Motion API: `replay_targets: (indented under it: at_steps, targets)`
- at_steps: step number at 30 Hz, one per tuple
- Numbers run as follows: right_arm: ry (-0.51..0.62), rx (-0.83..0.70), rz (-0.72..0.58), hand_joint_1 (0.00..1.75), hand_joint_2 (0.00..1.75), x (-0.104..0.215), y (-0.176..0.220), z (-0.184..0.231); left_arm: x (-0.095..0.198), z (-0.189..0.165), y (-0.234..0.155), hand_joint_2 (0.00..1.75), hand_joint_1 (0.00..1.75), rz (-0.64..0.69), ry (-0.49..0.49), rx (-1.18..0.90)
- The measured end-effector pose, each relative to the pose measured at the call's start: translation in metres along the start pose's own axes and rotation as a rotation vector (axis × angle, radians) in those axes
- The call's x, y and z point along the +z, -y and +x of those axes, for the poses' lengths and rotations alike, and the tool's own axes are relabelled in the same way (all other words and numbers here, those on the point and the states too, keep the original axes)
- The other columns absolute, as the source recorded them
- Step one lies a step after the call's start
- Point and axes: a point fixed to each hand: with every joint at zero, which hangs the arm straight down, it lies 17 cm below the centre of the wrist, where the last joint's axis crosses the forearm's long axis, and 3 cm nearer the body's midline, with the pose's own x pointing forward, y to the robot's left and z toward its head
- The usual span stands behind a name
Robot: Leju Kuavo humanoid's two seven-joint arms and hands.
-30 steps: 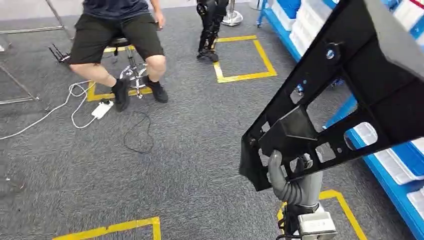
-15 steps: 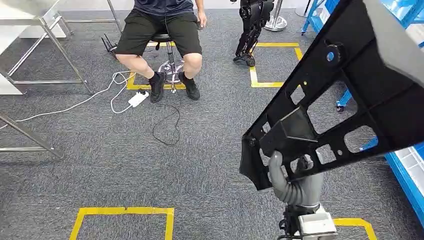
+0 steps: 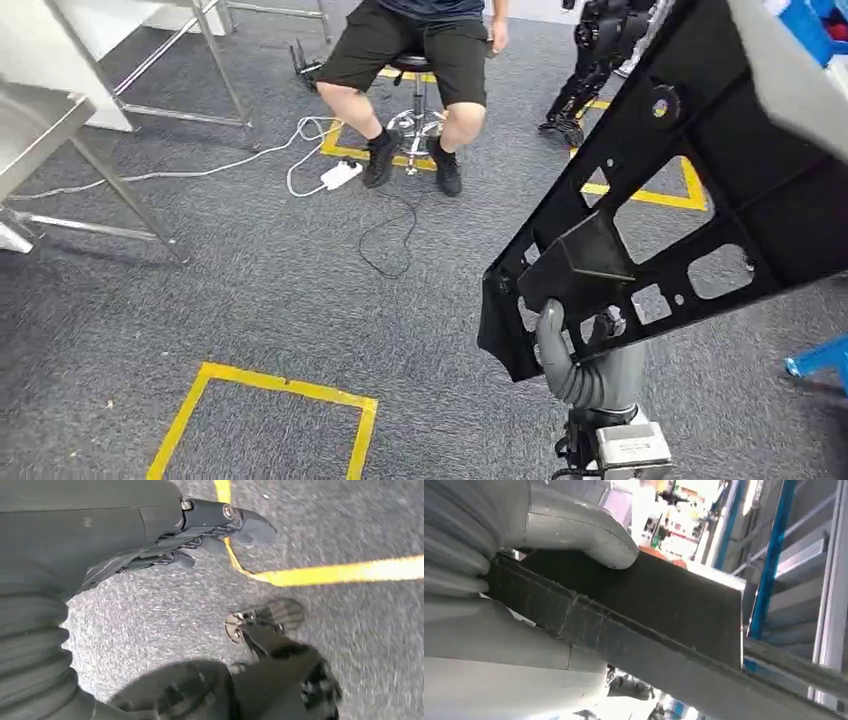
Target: Take the parts from the cabinet and place them on the table.
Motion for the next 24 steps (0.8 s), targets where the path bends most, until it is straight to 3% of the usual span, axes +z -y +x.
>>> replay_targets:
  at_steps: [24]
  targets:
    - [-0.011, 0.0, 0.003, 1.75, 1.75, -0.0005, -0.0016, -0.004, -0.0003, 0.0013, -0.0018, 1.75, 0.0, -0.001, 0.01, -0.019]
